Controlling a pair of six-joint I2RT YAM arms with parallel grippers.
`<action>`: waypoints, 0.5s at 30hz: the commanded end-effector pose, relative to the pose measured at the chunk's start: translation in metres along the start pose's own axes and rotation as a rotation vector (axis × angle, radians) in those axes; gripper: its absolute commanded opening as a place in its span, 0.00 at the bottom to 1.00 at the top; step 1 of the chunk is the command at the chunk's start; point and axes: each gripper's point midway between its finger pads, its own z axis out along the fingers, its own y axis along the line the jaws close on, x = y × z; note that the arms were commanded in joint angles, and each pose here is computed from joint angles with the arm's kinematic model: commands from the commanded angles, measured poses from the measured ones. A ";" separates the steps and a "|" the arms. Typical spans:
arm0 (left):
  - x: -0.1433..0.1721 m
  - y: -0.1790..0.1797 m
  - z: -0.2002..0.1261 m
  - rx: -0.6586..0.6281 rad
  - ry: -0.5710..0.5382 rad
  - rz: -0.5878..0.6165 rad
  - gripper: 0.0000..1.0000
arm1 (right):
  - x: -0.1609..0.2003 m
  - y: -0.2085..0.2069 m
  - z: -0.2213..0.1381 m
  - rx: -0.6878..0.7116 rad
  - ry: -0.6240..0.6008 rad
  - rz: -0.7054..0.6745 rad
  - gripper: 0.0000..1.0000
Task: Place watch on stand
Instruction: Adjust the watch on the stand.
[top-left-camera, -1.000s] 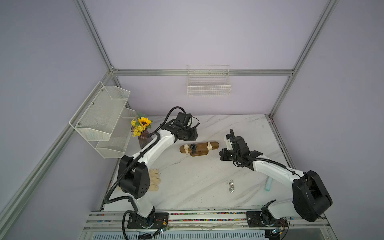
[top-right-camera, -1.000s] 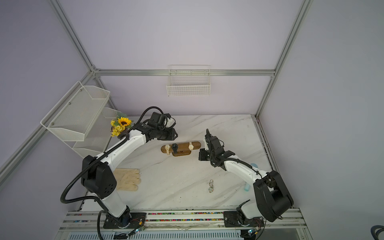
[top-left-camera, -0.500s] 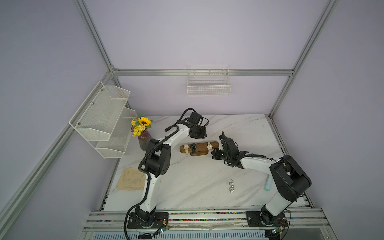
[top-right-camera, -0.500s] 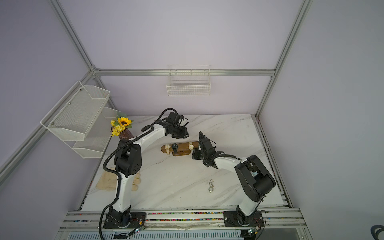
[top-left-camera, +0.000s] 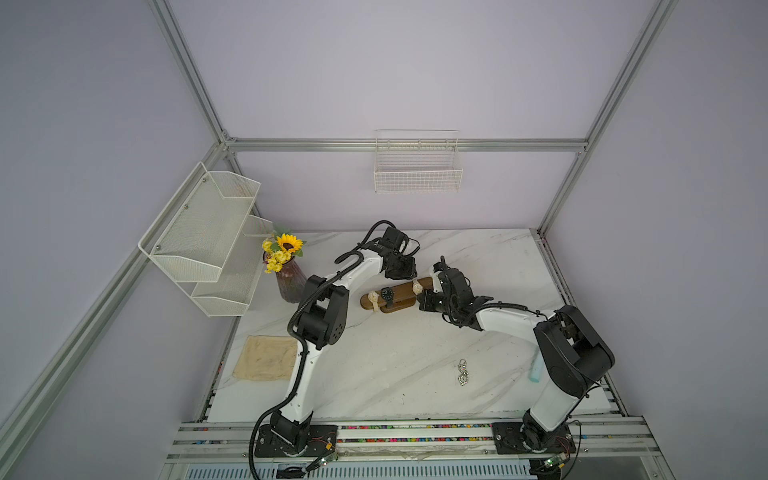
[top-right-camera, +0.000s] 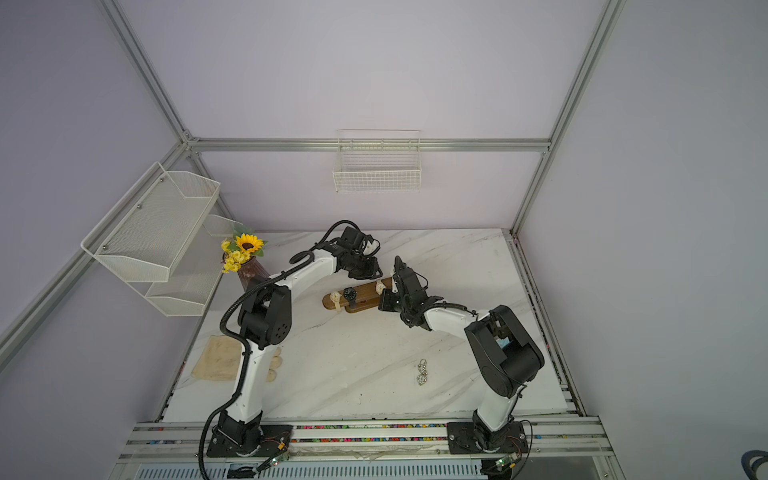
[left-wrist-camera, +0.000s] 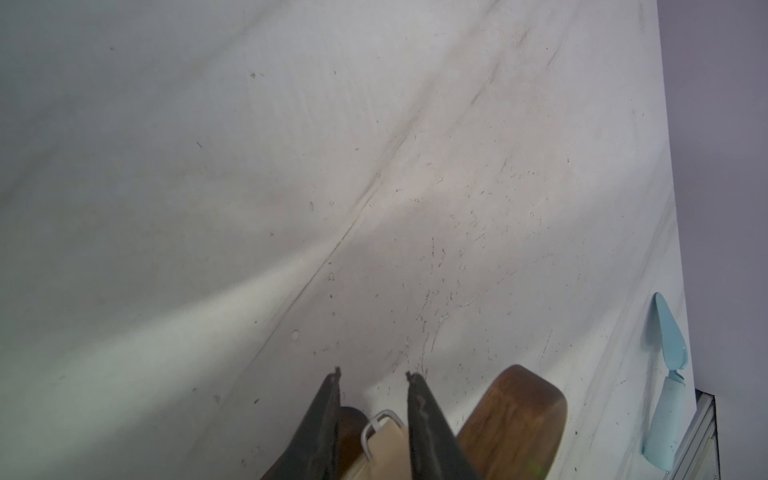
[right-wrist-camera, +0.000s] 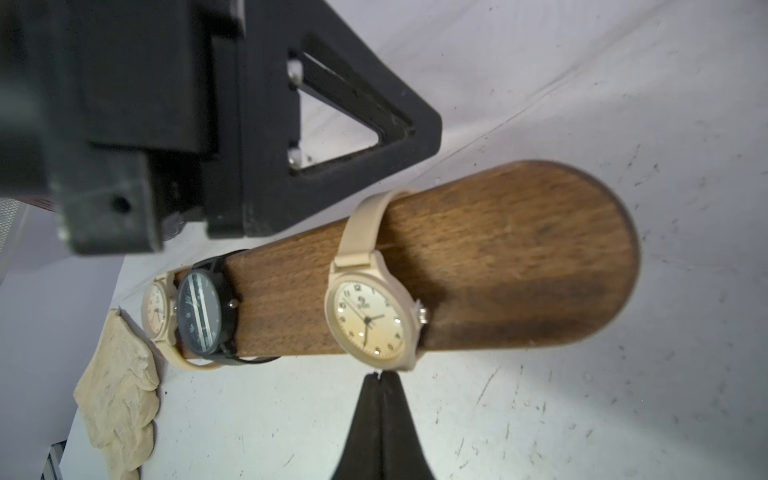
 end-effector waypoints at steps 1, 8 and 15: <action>-0.013 -0.017 -0.004 0.050 -0.035 0.039 0.27 | -0.016 0.012 -0.002 -0.023 -0.043 -0.018 0.00; 0.002 -0.008 0.002 0.035 -0.003 0.028 0.26 | -0.034 0.016 0.001 -0.008 -0.069 -0.041 0.00; 0.005 0.003 0.002 -0.006 -0.009 0.021 0.26 | -0.035 0.012 0.008 -0.010 -0.051 -0.037 0.00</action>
